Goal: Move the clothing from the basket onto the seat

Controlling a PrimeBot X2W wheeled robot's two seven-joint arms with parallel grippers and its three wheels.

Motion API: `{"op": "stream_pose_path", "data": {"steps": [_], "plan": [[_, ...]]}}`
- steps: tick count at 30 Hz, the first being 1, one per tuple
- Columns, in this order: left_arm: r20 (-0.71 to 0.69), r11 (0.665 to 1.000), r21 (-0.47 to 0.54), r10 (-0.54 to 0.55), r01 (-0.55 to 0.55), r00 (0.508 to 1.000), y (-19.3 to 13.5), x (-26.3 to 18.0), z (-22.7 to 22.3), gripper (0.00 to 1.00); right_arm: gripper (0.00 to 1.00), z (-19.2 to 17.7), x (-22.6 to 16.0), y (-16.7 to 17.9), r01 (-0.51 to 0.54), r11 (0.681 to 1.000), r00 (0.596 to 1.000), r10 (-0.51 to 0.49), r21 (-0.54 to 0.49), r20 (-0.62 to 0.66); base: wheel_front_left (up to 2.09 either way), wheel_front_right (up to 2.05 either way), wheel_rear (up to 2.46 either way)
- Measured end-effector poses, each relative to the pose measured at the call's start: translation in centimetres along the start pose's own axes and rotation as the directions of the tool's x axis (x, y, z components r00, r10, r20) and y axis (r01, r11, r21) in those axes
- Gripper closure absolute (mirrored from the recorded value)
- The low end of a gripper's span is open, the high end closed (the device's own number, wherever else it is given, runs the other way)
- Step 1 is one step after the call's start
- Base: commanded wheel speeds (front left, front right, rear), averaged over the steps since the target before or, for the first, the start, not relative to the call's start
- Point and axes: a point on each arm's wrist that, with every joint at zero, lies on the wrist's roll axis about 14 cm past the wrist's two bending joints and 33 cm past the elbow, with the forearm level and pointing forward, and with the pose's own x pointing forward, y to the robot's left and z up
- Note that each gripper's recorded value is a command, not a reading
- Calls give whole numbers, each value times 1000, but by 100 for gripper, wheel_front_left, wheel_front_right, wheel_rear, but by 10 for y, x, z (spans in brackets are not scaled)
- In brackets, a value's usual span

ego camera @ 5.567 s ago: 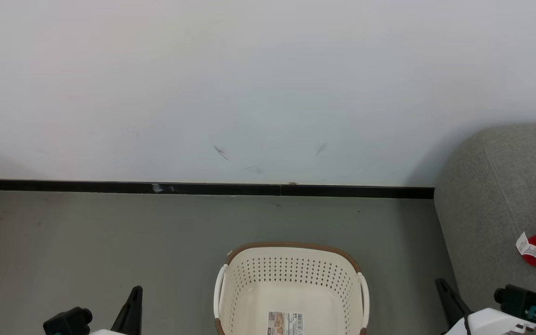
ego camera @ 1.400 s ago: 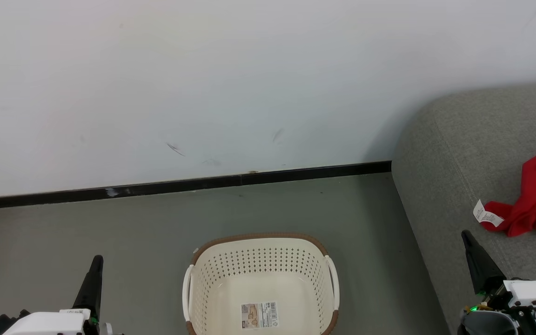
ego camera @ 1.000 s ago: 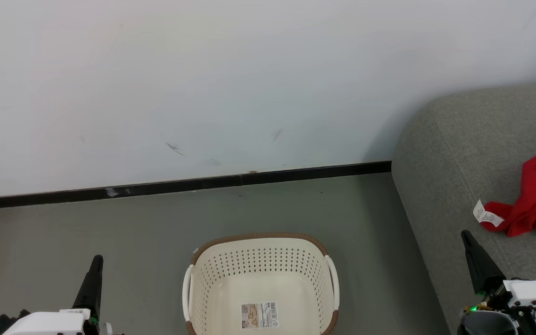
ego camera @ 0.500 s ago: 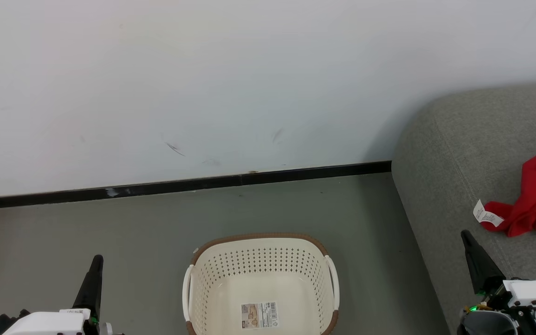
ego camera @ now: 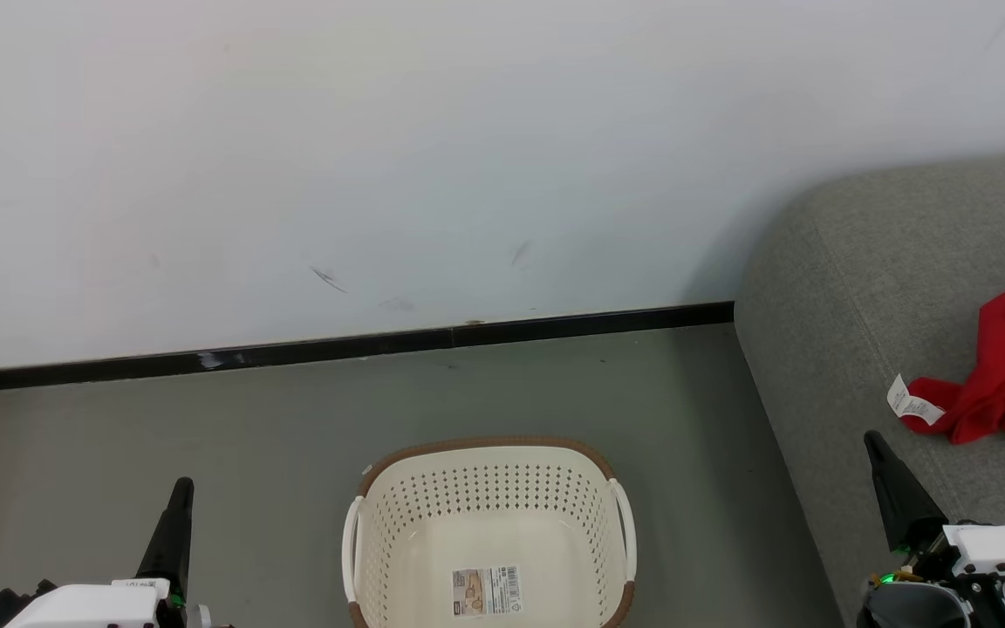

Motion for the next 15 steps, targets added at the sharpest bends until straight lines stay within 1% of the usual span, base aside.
{"op": "stream_pose_path", "data": {"steps": [15], "plan": [[-1,1000,0,0,0,1000,0,0,0,100,100,0,0,0,0,1000,1000,0,0,0,0,0,0]]}}
